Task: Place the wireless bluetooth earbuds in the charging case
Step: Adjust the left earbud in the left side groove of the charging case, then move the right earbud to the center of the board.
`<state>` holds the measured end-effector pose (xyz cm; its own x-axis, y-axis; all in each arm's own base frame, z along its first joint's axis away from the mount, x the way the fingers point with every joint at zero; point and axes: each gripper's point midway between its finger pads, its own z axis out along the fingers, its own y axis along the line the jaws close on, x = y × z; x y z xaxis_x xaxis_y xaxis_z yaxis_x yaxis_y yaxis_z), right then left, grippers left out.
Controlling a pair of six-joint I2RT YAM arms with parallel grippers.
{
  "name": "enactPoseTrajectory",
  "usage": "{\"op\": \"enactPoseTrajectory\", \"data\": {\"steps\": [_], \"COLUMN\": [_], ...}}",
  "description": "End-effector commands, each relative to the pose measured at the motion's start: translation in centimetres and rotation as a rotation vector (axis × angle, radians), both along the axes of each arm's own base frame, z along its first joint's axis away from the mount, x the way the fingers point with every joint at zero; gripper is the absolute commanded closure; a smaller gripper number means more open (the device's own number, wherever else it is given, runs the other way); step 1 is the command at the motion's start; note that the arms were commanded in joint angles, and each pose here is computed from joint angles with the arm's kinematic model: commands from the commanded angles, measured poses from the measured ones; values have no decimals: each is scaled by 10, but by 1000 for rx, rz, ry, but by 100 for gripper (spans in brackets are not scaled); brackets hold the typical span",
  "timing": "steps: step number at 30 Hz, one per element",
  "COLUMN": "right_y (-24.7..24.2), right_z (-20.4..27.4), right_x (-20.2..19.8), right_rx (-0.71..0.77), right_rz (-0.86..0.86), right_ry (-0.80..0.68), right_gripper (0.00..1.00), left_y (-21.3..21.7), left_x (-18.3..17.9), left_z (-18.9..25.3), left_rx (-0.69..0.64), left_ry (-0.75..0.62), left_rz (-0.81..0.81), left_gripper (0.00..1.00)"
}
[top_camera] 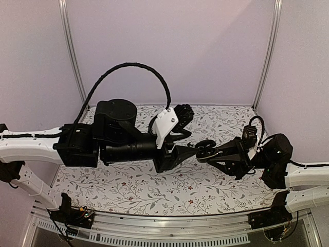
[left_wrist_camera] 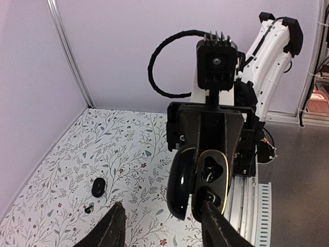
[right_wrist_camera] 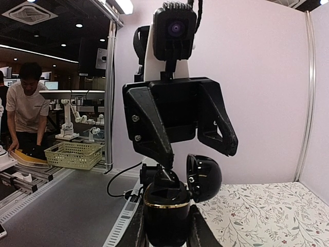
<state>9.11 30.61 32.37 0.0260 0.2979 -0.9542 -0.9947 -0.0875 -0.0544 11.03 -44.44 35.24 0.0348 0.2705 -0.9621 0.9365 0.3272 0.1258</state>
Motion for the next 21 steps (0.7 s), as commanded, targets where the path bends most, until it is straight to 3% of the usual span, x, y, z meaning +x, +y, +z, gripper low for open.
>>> {"op": "enactPoseTrajectory", "data": {"steps": [1,11,16,21], "right_y": [-3,-9,-20,-33], "right_z": [15,7,3,-1], "right_x": [-2,11,21,39], "right_rx": [41,47,54,57], "right_rz": [-1,-89,-165,-266], "right_ry": [-25,14,43,98], "right_gripper": [100,100,100,100], "left_y": [2,18,55,83], "left_x": [2,10,64,140], "left_z": [1,19,23,-11], "left_rx": [1,-59,-157,-108], "left_ry": [11,5,107,223], "left_rz": [-12,7,113,307], "left_gripper": [51,46,43,41]}}
